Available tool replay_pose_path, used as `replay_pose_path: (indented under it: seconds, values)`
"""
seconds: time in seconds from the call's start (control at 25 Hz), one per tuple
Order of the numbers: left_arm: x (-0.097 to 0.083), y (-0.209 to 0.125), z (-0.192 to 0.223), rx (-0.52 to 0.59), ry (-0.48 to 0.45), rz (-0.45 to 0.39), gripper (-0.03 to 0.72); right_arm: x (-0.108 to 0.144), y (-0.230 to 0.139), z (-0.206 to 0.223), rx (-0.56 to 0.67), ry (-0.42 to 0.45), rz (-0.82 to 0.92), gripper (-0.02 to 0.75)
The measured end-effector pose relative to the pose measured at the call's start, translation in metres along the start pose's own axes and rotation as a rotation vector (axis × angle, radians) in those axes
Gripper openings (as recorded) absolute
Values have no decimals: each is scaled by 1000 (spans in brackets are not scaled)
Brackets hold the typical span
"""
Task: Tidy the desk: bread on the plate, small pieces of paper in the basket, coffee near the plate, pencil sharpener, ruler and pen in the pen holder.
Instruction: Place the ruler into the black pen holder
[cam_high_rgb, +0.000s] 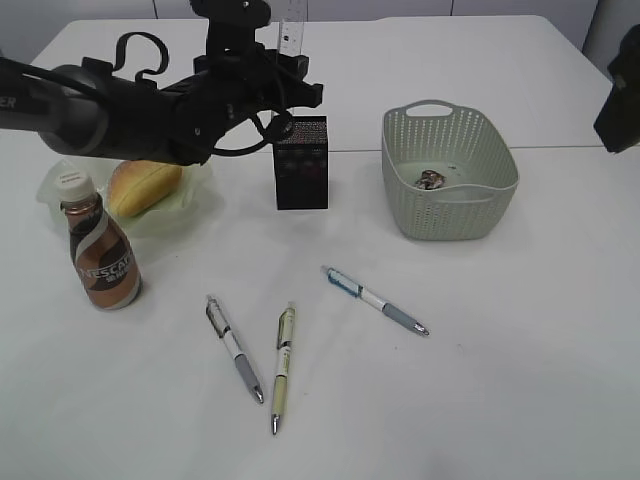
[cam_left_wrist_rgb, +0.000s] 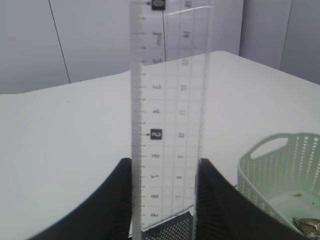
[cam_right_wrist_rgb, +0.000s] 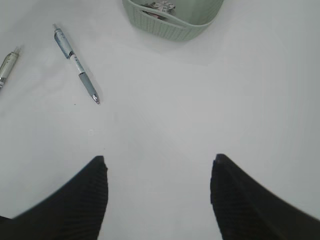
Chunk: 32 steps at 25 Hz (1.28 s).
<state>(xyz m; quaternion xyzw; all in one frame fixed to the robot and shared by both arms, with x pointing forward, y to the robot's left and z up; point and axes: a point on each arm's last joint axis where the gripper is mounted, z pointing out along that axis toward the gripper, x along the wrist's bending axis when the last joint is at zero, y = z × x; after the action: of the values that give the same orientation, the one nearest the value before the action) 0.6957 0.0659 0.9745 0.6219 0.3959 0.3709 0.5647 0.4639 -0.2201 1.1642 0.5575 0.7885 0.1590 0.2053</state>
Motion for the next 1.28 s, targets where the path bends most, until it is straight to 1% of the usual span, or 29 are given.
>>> replay_pose_path:
  seconds: [0.2,0.44,0.68,0.84,1.12,1.28]
  values:
    - [0,-10,5,-7,3,-34,272,0,0,0,0,-4,-1,475]
    - [-1,-7,15,-36,3,-56,272,-1,0,0,-1,-9,-3,475]
    - [-2,-20,21,-14,-9,-61,272,-1,0,0,-1,-14,-5,475]
    - [-4,-27,29,-3,-19,-79,272,-1,0,0,-1,-16,-5,475]
    - [-5,-34,33,8,-26,-82,273,-1,0,0,-1,-16,-5,475]
    - [-1,-36,33,13,-24,-70,273,-1,0,0,-1,-16,-5,475]
